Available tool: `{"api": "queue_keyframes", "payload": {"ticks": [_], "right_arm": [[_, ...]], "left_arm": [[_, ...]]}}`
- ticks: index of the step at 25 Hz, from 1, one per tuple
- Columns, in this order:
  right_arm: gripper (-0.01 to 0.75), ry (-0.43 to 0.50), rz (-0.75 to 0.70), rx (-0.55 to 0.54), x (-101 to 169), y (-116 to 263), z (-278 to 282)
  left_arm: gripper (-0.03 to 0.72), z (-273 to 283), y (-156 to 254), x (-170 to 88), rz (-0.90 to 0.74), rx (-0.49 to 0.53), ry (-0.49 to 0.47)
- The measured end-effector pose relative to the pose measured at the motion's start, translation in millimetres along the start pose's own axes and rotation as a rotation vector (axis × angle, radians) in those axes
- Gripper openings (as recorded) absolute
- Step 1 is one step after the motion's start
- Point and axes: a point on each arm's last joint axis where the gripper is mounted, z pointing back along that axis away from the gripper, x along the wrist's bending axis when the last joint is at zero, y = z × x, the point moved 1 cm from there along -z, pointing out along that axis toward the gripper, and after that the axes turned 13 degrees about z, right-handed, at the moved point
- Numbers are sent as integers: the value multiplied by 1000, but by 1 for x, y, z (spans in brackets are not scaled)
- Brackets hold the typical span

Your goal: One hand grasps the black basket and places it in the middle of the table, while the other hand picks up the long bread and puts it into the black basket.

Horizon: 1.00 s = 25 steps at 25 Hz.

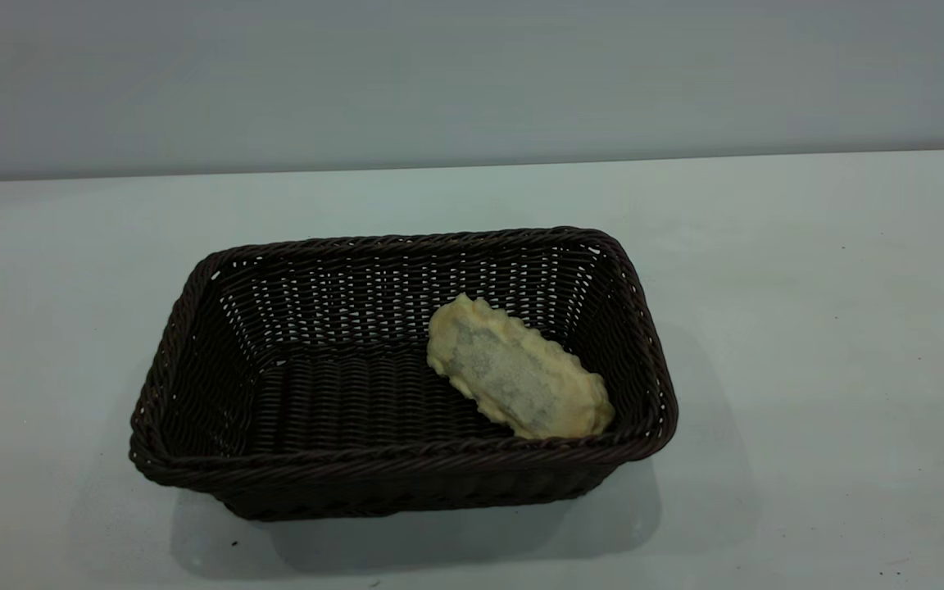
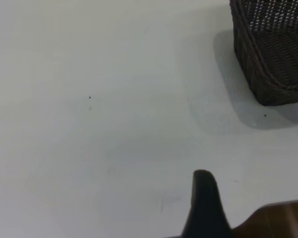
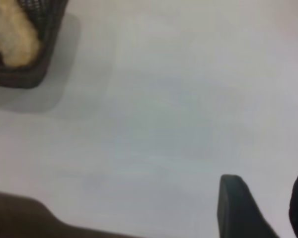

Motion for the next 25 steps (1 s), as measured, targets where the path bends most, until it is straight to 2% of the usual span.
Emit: {"api": "queue_keyframes", "payload": {"ticks": [11, 18, 25], "right_arm": [[239, -55, 43, -18, 1, 0, 1], [239, -56, 43, -18, 1, 0, 1], [239, -44, 34, -14, 1, 0, 0]], "left_arm": [[585, 0, 0, 0, 32, -8, -39], [585, 1, 1, -1, 74, -18, -92], [585, 1, 1, -1, 79, -19, -98]]}}
